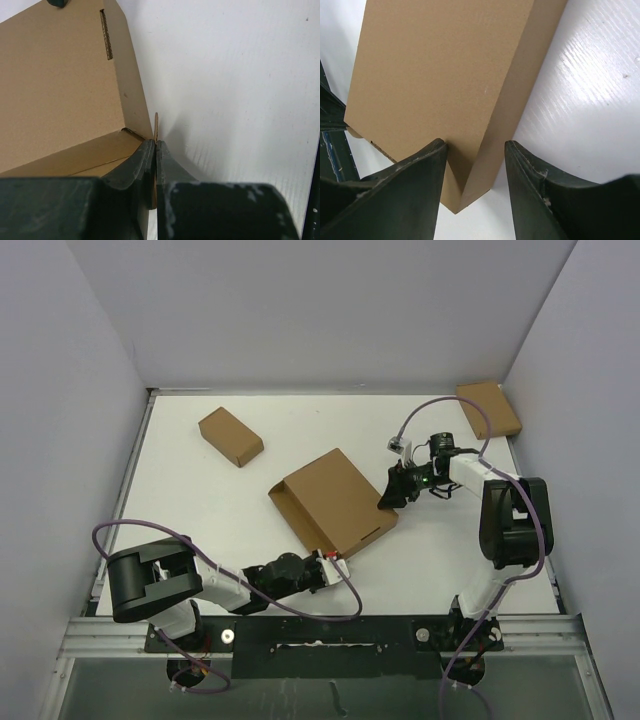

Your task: Fold the paper box

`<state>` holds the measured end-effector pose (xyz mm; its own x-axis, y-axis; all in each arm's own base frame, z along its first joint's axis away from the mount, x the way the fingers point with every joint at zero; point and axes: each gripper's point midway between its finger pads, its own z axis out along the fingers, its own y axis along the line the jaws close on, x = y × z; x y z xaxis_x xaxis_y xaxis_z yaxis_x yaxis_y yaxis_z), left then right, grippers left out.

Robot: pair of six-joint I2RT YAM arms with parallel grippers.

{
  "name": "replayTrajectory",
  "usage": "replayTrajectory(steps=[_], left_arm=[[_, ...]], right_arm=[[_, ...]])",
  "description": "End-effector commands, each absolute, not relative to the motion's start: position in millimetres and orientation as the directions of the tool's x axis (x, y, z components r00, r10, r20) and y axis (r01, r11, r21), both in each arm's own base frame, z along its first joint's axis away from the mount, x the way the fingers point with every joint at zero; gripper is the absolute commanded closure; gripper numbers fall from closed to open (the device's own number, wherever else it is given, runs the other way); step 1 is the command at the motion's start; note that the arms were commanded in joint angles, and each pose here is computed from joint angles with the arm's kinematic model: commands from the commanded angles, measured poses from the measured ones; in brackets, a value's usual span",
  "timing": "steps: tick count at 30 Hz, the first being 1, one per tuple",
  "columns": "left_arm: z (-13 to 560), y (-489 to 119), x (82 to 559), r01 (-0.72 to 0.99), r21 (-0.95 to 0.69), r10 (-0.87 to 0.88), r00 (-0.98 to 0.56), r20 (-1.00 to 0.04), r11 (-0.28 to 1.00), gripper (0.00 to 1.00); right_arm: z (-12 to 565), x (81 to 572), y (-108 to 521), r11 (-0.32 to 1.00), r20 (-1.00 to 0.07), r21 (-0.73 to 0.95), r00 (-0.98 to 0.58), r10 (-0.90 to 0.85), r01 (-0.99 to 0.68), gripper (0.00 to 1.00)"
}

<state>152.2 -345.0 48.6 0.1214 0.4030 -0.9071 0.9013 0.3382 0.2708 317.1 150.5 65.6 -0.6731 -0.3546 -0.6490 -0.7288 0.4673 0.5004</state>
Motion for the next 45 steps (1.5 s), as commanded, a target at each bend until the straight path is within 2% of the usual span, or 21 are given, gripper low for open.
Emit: replayTrajectory(steps=[1, 10, 18, 45], left_arm=[[59, -353, 156, 0.899, 0.232, 0.345, 0.099, -0.933, 0.370, 1.00], [54, -346, 155, 0.900, 0.203, 0.339, 0.067, -0.939, 0.386, 1.00], [50, -339, 156, 0.892, 0.156, 0.295, 0.026, -0.955, 0.425, 1.00], [35, -323, 164, 0.856, 0.008, 0.229, -0.130, -0.965, 0.517, 1.00]], right_arm=[[74, 332, 146, 0.495, -0.668, 0.459, -0.654, -0.355, -0.737, 0.51], [64, 334, 143, 0.521, -0.640, 0.462, -0.676, -0.366, -0.718, 0.60], [57, 335, 140, 0.542, -0.620, 0.448, -0.684, -0.385, -0.711, 0.63], [51, 336, 140, 0.553, -0.602, 0.437, -0.688, -0.406, -0.709, 0.64]])
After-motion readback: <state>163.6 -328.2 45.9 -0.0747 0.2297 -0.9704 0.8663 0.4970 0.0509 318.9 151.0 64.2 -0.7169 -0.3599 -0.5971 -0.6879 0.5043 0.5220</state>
